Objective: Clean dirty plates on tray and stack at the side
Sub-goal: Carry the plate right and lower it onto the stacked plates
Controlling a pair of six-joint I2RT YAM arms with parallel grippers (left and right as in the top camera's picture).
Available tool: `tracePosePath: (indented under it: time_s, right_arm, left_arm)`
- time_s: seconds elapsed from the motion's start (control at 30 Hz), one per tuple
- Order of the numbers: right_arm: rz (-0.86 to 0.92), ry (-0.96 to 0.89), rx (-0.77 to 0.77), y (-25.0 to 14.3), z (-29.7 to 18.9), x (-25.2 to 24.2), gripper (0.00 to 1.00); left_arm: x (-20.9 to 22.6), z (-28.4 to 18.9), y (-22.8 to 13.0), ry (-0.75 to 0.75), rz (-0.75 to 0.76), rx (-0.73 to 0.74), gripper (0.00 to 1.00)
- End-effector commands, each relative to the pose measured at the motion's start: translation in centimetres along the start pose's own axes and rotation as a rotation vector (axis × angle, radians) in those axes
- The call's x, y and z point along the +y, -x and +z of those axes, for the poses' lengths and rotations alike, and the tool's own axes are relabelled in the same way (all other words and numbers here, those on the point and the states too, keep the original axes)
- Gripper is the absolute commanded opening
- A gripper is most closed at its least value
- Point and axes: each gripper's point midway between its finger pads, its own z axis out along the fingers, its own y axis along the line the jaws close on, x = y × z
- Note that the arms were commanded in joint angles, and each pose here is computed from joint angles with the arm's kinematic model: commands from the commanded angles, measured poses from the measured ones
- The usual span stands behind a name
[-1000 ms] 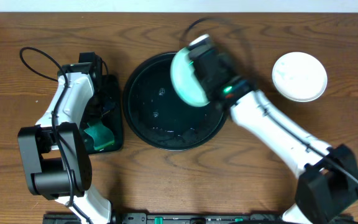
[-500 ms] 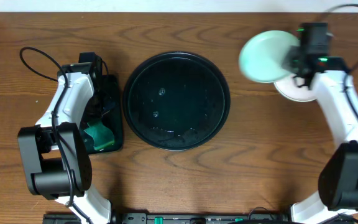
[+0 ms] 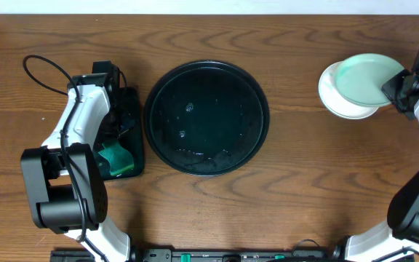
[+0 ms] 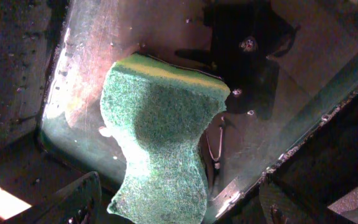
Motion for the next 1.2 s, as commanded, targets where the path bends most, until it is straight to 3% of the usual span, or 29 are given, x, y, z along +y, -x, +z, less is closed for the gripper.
tracePosePath:
  time_s: [0.0, 0.37, 0.47, 0.6, 0.77, 1.0, 1.17]
  right_arm:
    - [0.021, -0.04, 0.068, -1.5, 2.8, -0.7, 0.01]
    - [-0.018, 0.01, 0.162, -4.0, 6.0, 0.8, 0.01]
    - [-0.055, 0.048, 0.155, -4.1, 5.9, 2.0, 0.11]
    - [-0.139, 0.071, 0.151, -4.7, 5.7, 3.3, 0.37]
    - [-0.272, 0.104, 0.144, -5.7, 5.0, 5.0, 0.41]
    - [-0.487, 0.213, -0.006, -4.8, -0.4, 9.7, 0.43]
    - [-0.696, 0.297, -0.224, -3.7, -8.6, 13.4, 0.45]
  left_arm:
    - [-0.1, 0.0, 0.1, 0.006, -0.003, 0.0, 0.82]
    - [-0.1, 0.0, 0.1, 0.006, -0.003, 0.0, 0.82]
    - [-0.1, 0.0, 0.1, 0.006, -0.003, 0.0, 0.82]
    - [-0.1, 0.0, 0.1, 0.006, -0.003, 0.0, 0.82]
    - [-0.1, 0.0, 0.1, 0.006, -0.003, 0.0, 0.82]
    - [-0.1, 0.0, 0.1, 0.006, -0.003, 0.0, 0.82]
    - [-0.1, 0.0, 0.1, 0.006, -0.003, 0.0, 0.82]
